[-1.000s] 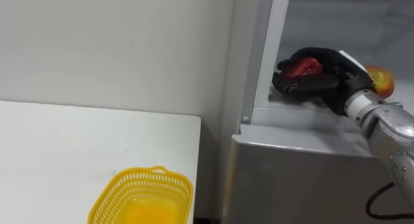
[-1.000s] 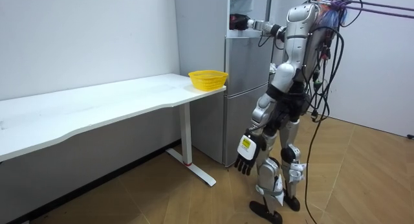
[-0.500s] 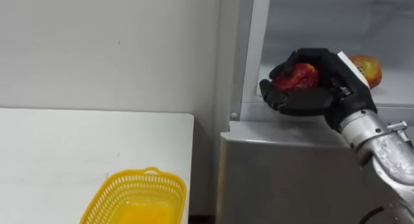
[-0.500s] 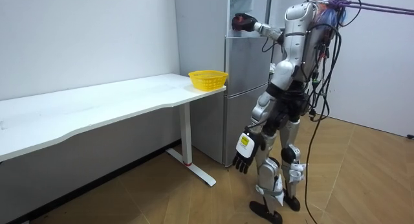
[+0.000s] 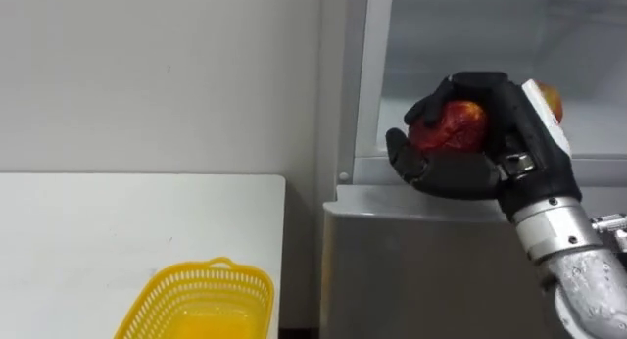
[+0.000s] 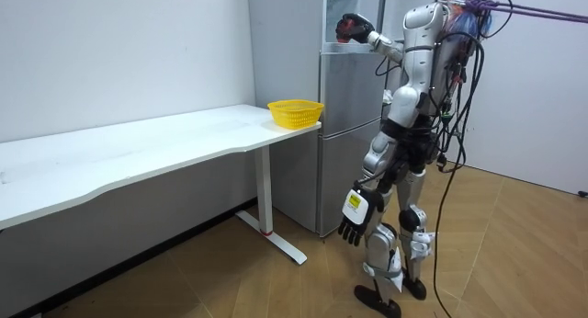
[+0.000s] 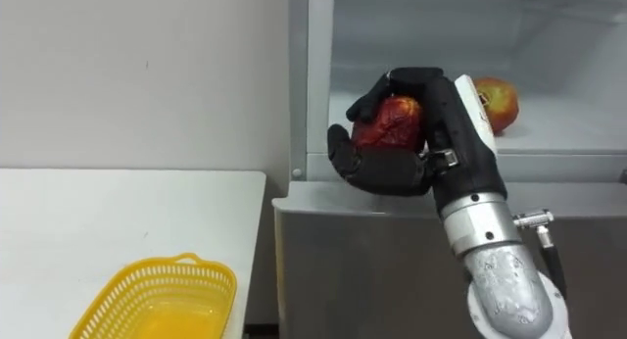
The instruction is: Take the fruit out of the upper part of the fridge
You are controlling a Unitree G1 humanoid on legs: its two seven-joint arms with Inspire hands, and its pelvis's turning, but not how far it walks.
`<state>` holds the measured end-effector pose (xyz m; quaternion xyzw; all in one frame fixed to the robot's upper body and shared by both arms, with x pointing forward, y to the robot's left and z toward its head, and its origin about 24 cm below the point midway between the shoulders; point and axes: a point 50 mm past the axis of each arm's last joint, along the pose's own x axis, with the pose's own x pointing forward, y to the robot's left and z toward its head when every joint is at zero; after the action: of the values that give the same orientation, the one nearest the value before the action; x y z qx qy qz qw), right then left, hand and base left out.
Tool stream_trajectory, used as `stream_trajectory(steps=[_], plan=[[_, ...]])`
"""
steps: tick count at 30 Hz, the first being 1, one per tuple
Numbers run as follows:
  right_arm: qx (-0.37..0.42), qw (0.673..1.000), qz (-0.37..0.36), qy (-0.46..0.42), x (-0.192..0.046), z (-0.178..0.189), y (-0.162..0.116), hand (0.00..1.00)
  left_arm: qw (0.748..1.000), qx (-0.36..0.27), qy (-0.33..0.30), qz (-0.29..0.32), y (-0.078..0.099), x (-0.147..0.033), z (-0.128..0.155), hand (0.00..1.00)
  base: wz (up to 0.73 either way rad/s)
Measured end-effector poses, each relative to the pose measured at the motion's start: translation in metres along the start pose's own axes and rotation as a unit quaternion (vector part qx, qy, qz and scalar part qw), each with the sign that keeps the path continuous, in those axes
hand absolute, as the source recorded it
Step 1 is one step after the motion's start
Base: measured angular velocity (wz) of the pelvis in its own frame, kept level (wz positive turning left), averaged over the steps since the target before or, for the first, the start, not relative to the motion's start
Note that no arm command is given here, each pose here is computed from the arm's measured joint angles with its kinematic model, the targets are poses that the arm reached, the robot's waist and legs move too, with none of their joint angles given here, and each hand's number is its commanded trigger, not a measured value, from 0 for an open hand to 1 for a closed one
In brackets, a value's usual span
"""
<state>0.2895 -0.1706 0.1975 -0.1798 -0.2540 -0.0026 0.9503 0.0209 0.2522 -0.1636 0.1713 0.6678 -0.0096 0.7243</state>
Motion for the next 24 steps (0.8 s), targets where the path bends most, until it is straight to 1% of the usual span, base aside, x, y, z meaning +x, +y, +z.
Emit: stream_trajectory(steps=[6, 10, 15, 21, 24], plan=[[-0.070, 0.996, -0.023, -0.045, -0.015, 0.014, 0.004, 1.00, 1.000, 0.016, 0.010, -0.018, -0.006, 0.001, -0.005, 0.00, -0.04], [-0.110, 0.991, -0.013, -0.079, -0.019, 0.024, 0.012, 1.00, 0.999, 0.020, 0.011, -0.023, -0.008, 0.001, -0.008, 0.00, -0.07], [-0.152, 0.983, 0.011, -0.104, -0.022, 0.029, 0.025, 1.00, 0.999, 0.034, 0.001, -0.026, -0.009, 0.001, -0.002, 0.00, -0.03], [-0.166, 0.972, 0.047, -0.160, -0.030, 0.046, 0.045, 1.00, 0.998, 0.041, -0.026, -0.028, -0.006, 0.002, 0.011, 0.00, 0.00], [-0.167, 0.969, 0.064, -0.169, -0.032, 0.047, 0.051, 1.00, 0.998, 0.045, -0.031, -0.025, -0.003, 0.002, 0.012, 0.00, 0.09]])
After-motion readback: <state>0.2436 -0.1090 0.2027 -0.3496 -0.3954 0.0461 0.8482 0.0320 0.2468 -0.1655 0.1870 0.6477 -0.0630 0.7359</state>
